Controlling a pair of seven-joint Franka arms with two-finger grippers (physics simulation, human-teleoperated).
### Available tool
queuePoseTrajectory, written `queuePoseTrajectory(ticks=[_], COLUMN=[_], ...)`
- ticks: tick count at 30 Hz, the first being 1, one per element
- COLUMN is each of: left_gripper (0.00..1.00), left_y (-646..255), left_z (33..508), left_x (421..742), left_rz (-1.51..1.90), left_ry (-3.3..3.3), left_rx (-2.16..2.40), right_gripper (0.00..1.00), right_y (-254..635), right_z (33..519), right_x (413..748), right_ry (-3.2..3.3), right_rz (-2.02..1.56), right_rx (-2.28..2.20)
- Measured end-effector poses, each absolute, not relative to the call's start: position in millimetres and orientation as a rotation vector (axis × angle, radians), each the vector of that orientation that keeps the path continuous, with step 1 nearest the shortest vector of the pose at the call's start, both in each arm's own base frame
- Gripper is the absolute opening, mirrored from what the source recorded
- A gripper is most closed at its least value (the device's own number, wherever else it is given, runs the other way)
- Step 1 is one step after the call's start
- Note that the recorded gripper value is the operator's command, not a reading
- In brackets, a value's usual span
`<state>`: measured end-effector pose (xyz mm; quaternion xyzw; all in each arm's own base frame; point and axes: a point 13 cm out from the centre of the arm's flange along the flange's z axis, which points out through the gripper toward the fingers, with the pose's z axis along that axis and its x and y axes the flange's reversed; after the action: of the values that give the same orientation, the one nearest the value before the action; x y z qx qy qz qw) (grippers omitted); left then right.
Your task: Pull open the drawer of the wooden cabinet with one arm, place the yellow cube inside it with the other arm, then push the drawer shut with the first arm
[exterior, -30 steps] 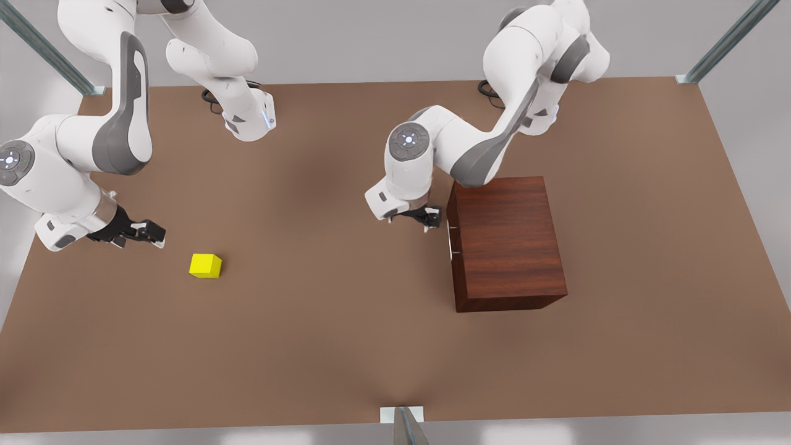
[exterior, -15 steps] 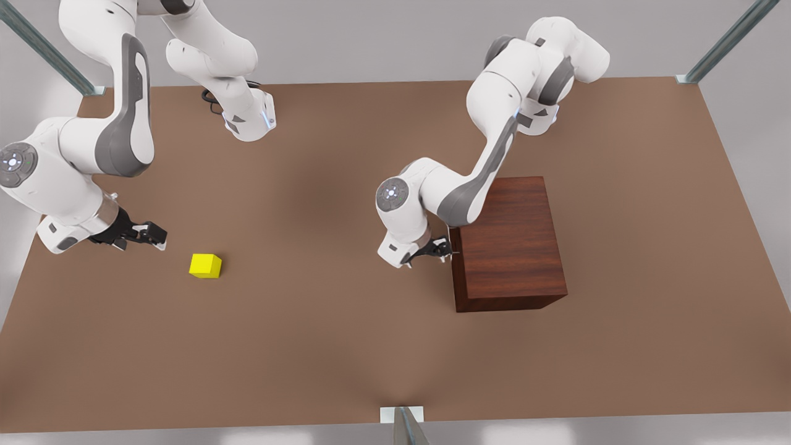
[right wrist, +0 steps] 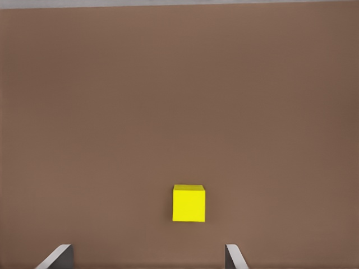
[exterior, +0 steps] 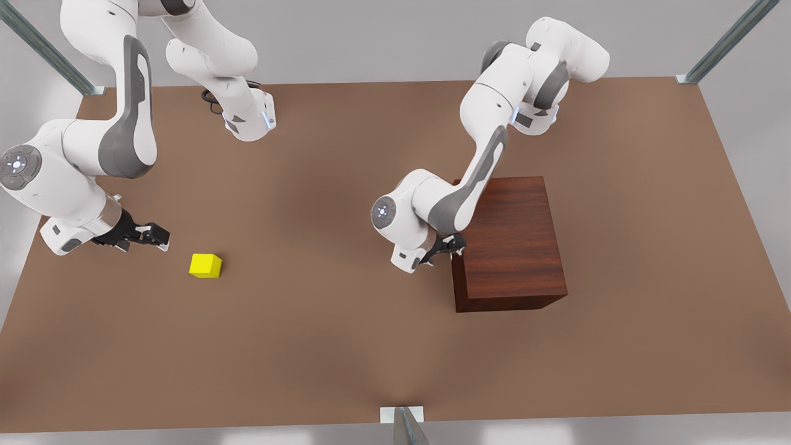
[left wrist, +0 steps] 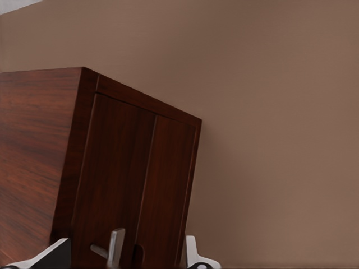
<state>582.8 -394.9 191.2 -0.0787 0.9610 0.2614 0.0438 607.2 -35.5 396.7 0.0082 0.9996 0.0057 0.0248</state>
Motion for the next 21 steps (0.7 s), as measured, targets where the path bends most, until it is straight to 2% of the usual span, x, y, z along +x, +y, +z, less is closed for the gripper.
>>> queuePoseTrajectory(ticks=[9,21], left_gripper=[1.00,1.00], left_y=[-404.3,-431.5], left_z=[165.8,167.9], left_x=[569.6,569.5], left_rz=[0.844,0.727], left_ry=[2.909,2.883], left_rx=[-0.294,-0.365], right_gripper=[1.00,1.00], right_y=[-36.5,-36.1], right_z=[396.7,396.9], right_x=[607.3,607.9], right_ry=[3.091,3.089], right_rz=[0.017,0.017], right_rx=[0.027,0.025])
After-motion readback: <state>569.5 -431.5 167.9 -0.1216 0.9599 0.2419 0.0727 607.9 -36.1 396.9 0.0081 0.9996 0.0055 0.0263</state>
